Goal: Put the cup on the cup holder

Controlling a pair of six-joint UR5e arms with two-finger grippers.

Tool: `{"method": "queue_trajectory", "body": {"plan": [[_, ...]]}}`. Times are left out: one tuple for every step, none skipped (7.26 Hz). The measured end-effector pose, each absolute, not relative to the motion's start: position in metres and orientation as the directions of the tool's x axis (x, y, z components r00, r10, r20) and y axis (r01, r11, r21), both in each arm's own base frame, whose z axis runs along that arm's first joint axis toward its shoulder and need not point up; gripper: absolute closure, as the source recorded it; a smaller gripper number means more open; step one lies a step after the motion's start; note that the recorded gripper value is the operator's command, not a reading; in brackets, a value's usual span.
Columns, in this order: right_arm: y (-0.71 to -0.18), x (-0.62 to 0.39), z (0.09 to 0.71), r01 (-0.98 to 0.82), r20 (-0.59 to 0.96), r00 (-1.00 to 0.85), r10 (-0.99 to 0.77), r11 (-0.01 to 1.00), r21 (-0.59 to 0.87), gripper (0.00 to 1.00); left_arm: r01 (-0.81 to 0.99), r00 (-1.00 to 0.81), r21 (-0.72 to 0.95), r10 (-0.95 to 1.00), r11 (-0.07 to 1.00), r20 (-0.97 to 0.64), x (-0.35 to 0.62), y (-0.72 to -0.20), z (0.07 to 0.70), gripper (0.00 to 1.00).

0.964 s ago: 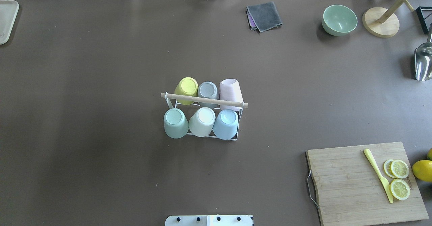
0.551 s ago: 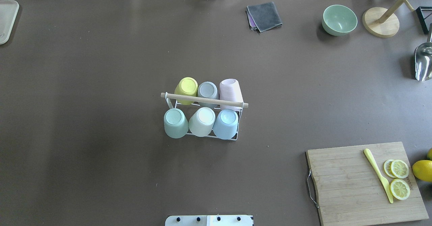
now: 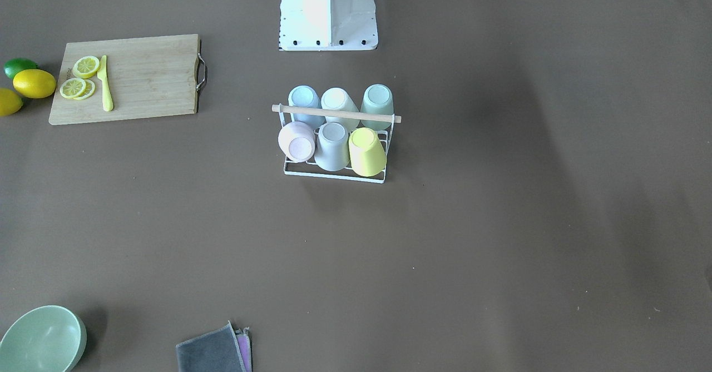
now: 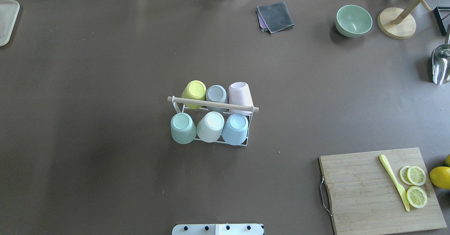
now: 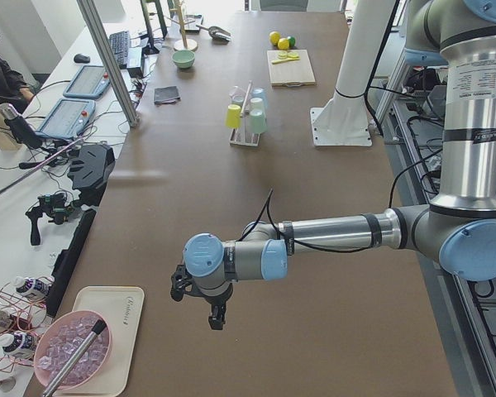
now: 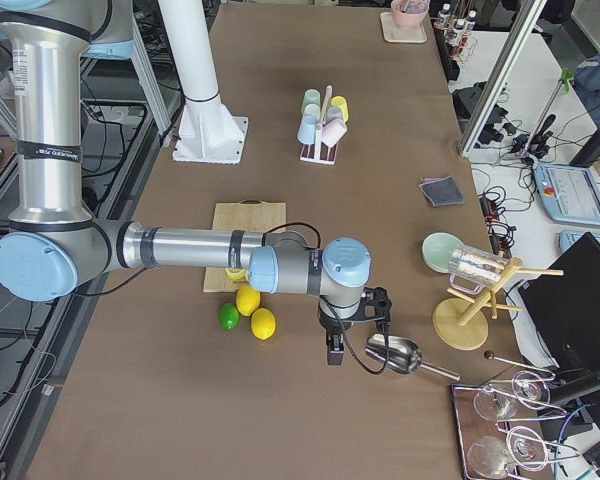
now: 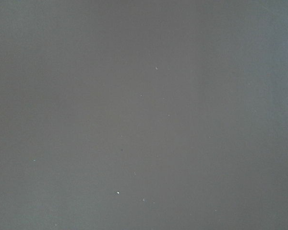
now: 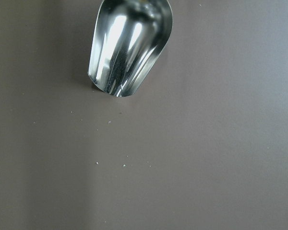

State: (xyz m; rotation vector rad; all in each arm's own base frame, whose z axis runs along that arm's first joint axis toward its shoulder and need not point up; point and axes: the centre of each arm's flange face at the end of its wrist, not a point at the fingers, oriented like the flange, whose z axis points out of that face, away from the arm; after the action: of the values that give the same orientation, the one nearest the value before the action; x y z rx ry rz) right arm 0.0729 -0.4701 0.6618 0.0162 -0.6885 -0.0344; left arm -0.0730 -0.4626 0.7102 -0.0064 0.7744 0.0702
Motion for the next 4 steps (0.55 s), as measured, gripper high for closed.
{"method": "queue_trajectory", "body": {"plan": [[-0.47,0.074,0.661,0.025,0.635,0.772,-0.037,0.999,0.028,0.0,-0.063,0.719,0.033,0.069,0.997,-0.691,-0.074,-0.462,0.701,0.02],[-0.47,0.074,0.66,0.024,0.635,0.772,-0.038,0.999,0.03,0.0,-0.06,0.73,0.044,0.074,0.997,-0.68,-0.075,-0.459,0.692,0.02],[-0.47,0.075,0.659,0.023,0.635,0.772,-0.038,0.999,0.032,0.0,-0.047,0.737,0.037,0.06,0.998,-0.674,-0.075,-0.455,0.687,0.02],[-0.47,0.075,0.659,0.022,0.635,0.772,-0.038,0.999,0.032,0.0,-0.018,0.741,0.016,0.024,1.0,-0.671,-0.075,-0.452,0.684,0.02]]}}
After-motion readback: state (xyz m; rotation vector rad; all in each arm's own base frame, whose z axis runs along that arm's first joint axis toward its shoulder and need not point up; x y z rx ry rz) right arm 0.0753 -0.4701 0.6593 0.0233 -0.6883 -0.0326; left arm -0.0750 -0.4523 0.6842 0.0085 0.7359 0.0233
